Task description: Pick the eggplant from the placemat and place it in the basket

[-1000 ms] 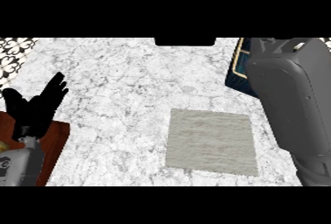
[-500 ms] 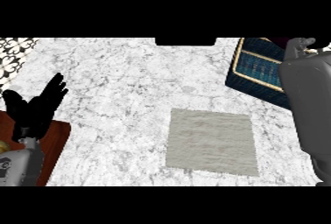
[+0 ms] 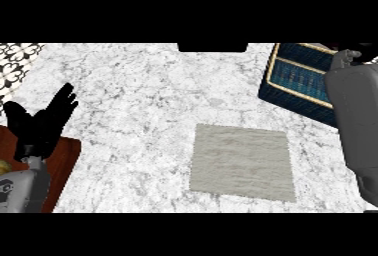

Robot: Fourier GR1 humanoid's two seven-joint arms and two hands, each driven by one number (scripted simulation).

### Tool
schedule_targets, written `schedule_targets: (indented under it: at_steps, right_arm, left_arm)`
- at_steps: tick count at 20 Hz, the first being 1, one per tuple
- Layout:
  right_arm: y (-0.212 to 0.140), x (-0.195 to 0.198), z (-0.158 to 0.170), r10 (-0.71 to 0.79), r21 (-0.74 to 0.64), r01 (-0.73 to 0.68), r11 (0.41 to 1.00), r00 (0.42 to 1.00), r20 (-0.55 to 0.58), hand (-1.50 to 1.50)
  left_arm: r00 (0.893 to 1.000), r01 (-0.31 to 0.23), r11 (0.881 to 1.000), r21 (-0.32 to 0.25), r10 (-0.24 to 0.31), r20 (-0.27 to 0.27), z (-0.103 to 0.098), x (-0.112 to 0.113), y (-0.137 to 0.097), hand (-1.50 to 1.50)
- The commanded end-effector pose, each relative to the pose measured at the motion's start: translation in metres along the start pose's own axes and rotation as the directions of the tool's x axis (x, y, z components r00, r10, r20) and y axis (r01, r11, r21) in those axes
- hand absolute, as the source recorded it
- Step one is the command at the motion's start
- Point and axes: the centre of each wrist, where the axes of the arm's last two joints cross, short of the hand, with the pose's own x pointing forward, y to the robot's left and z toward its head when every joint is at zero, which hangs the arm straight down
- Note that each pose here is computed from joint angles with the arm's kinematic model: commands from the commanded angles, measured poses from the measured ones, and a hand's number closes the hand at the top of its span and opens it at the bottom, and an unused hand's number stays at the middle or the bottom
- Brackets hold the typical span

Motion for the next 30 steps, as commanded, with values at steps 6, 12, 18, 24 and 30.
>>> schedule_targets:
  at_steps: [6,12,18,24,30]
  right_arm:
    - [-0.015,-0.018,-0.026,-0.048,0.046,0.045,0.998,0.997,0.06,-1.5]
    - [-0.016,-0.036,-0.031,-0.238,-0.134,0.23,0.964,0.971,-0.039,-1.5]
    - [-0.08,-0.066,-0.046,-0.444,-0.276,0.406,0.871,0.891,-0.09,-1.5]
    - [-0.153,-0.123,-0.035,-0.48,-0.171,0.458,0.873,0.868,-0.127,-1.5]
    - [-0.246,-0.179,-0.035,-0.415,-0.064,0.41,0.91,0.9,-0.132,-1.5]
  left_arm:
    - [1.0,-0.005,1.0,0.004,0.005,0.011,0.002,0.005,-0.002,0.0]
    - [1.0,0.001,1.0,0.01,-0.001,0.005,0.002,0.001,-0.002,0.0]
    - [1.0,0.001,1.0,0.015,-0.001,-0.006,0.007,-0.004,-0.002,0.0]
    - [1.0,-0.012,0.999,0.032,0.012,-0.012,0.013,0.006,0.005,0.0]
    - [1.0,0.011,1.0,0.022,-0.011,-0.005,0.016,-0.003,0.016,0.0]
